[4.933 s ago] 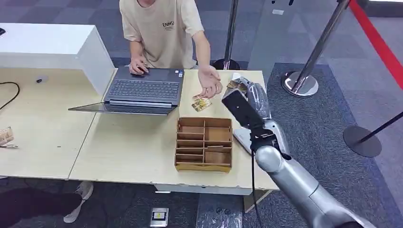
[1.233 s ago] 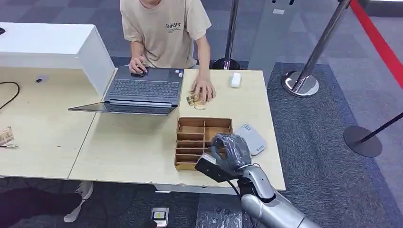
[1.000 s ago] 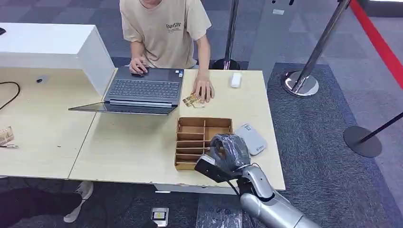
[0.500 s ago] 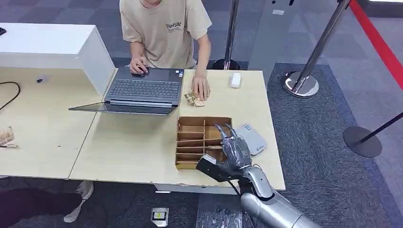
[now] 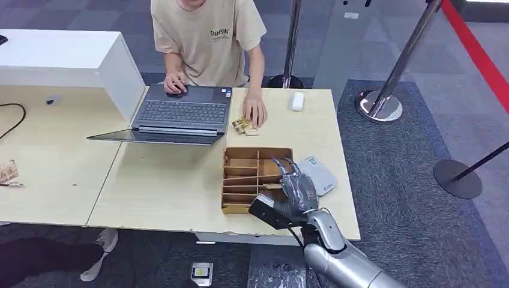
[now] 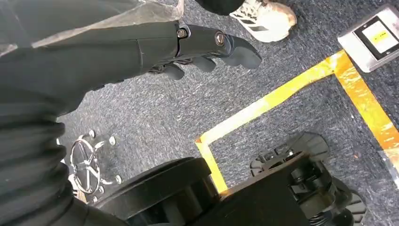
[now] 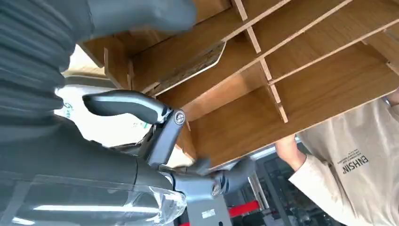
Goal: Pass the card to the sensor for recognition and then transmit it.
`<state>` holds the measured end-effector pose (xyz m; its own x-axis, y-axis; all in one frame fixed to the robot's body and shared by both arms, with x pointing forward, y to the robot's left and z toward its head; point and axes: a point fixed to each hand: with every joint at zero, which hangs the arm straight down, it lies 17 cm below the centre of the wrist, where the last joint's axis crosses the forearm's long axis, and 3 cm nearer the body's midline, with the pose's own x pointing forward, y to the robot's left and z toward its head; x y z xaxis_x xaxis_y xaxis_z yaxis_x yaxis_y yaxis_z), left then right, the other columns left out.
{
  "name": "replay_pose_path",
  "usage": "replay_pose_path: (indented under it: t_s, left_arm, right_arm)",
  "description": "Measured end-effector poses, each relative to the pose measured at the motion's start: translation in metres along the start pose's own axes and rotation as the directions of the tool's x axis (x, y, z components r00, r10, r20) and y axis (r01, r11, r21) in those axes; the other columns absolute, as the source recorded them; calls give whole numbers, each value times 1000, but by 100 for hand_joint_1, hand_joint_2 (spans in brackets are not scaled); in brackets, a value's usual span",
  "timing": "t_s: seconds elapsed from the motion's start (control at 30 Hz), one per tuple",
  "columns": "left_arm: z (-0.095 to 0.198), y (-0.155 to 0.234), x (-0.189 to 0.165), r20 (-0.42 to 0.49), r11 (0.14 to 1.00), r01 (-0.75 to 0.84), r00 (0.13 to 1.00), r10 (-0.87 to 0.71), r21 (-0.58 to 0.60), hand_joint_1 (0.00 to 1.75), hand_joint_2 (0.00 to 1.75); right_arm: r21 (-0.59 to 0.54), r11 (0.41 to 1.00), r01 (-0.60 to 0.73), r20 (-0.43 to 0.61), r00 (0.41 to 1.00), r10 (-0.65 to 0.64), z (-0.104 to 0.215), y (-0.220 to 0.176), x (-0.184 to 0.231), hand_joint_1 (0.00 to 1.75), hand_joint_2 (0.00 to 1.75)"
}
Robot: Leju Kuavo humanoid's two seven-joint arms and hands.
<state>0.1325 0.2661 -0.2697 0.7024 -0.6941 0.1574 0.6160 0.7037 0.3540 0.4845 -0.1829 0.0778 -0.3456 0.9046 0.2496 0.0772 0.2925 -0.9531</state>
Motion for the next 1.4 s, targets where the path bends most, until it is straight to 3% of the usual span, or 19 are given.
replay_pose_path:
  t_s: [0.03,0.07,0.7,0.97,1.13,1.4]
  left_arm:
    - [0,0,0,0,1000,0,1000,0,0,0,175]
    - [0,0,0,0,1000,0,1000,0,0,0,175]
    - [0,0,0,1,1000,7,1000,-7,1,0,175]
    - [0,0,0,-1,1000,6,1000,-6,0,0,175]
    - [0,0,-1,-1,1000,7,1000,-7,2,0,175]
    - [0,2,4,7,1000,6,1000,-6,9,0,175]
  right_arm:
    - [-3,1000,-1,1,1000,1,0,0,0,168,175]
    - [-3,1000,-1,1,1000,1,0,-1,0,175,175]
    - [-15,1000,-5,9,1000,5,-3,-3,0,175,175]
    - [-53,994,94,-7,996,-94,-7,-14,0,175,175]
    - [-176,975,137,28,991,-134,-34,-71,12,175,175]
    - [-400,892,210,168,974,-154,-80,-225,54,175,175]
